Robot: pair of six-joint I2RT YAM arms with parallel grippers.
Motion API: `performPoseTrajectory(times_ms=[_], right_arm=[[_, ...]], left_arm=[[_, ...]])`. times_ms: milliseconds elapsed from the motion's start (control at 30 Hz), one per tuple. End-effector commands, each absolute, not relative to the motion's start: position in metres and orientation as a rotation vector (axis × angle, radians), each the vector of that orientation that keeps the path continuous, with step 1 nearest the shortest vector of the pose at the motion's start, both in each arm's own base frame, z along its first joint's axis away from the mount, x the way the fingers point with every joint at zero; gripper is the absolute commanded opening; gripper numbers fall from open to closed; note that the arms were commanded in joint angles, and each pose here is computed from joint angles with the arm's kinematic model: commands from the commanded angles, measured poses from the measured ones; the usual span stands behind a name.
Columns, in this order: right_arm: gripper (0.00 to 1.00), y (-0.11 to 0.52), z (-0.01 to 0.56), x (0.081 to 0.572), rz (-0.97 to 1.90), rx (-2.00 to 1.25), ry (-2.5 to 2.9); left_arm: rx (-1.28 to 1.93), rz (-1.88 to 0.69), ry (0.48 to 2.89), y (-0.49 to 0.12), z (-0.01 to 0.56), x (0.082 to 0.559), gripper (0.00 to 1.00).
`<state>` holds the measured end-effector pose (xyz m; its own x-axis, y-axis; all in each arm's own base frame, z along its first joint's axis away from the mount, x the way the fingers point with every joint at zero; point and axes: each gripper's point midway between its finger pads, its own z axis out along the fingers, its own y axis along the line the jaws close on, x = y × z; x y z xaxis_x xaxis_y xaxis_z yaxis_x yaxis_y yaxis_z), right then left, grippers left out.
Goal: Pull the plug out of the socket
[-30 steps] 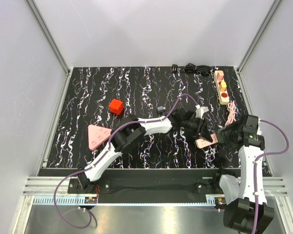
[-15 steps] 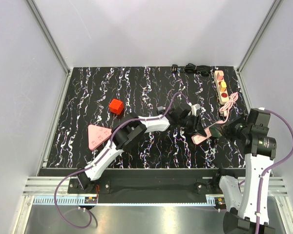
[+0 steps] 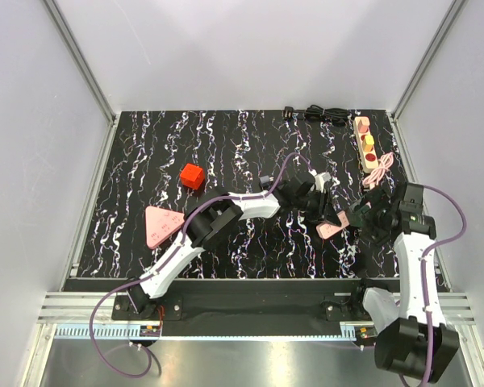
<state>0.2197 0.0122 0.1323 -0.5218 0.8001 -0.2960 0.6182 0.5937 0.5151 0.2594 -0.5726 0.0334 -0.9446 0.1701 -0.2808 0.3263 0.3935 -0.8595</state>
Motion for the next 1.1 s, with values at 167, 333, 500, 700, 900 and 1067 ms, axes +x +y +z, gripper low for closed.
performPoseTrajectory(times_ms=[167, 333, 500, 700, 900, 1067], right_arm=[[1.00, -0.012, 0.121, 0.255, 0.374, 1.094, 2.261], [1.00, -0.021, 0.104, 0.264, 0.320, 1.112, 2.281], [1.00, -0.028, 0.089, 0.272, 0.315, 1.124, 2.284], [0.97, -0.024, 0.073, 0.284, 0.367, 1.132, 2.288], [0.92, -0.029, 0.062, 0.291, 0.346, 1.135, 2.289], [0.86, -0.029, 0.055, 0.294, 0.356, 1.136, 2.294]], left_arm=[[0.242, -1.218, 2.847, -0.515, -0.068, 0.254, 0.00], [0.243, -1.232, 2.837, -0.515, -0.067, 0.254, 0.00], [0.238, -1.248, 2.833, -0.514, -0.066, 0.253, 0.00], [0.239, -1.252, 2.831, -0.515, -0.066, 0.253, 0.00], [0.243, -1.255, 2.829, -0.515, -0.066, 0.253, 0.00], [0.241, -1.259, 2.831, -0.515, -0.065, 0.252, 0.00]])
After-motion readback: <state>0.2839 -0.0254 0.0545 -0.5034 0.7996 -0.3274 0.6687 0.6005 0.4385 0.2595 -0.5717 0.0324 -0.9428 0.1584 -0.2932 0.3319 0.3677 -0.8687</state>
